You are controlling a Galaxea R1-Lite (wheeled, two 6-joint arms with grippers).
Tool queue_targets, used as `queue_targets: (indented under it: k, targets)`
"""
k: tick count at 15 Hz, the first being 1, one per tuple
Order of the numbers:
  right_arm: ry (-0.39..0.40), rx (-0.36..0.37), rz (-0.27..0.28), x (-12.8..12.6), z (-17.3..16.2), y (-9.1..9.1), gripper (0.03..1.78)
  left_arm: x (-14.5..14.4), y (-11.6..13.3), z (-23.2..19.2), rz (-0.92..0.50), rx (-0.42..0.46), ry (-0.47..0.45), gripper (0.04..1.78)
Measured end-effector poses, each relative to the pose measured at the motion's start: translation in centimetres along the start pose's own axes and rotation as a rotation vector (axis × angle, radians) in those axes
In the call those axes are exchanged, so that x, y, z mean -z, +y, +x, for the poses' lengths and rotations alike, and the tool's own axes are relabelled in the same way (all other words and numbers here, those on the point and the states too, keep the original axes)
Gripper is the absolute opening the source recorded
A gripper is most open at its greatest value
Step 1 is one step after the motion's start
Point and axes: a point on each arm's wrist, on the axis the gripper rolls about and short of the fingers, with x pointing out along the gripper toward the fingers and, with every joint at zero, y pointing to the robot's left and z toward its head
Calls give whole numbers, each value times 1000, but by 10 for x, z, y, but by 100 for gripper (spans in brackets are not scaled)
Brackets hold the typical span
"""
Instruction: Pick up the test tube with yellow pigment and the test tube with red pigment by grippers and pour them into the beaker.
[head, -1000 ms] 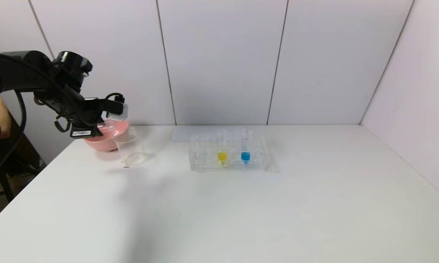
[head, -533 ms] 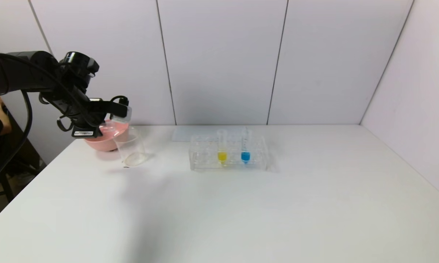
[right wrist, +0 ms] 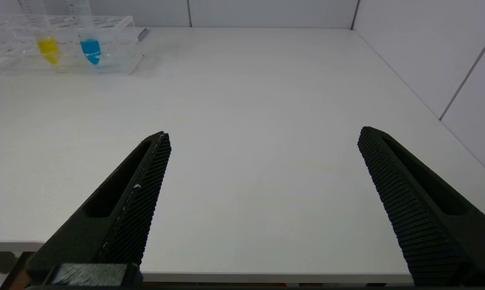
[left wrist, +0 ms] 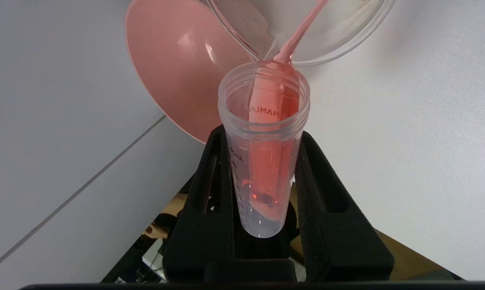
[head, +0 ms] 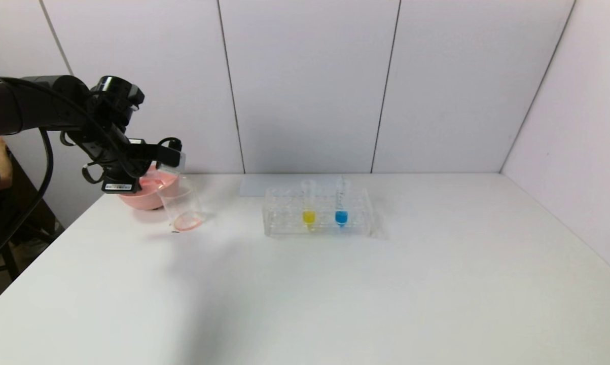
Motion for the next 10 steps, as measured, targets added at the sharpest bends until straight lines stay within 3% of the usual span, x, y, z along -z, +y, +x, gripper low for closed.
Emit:
queue_targets:
  k: [10]
  targets:
    - [0, -1, 0, 0, 0, 0, 170, -11, 0, 4, 35, -16, 71, 47]
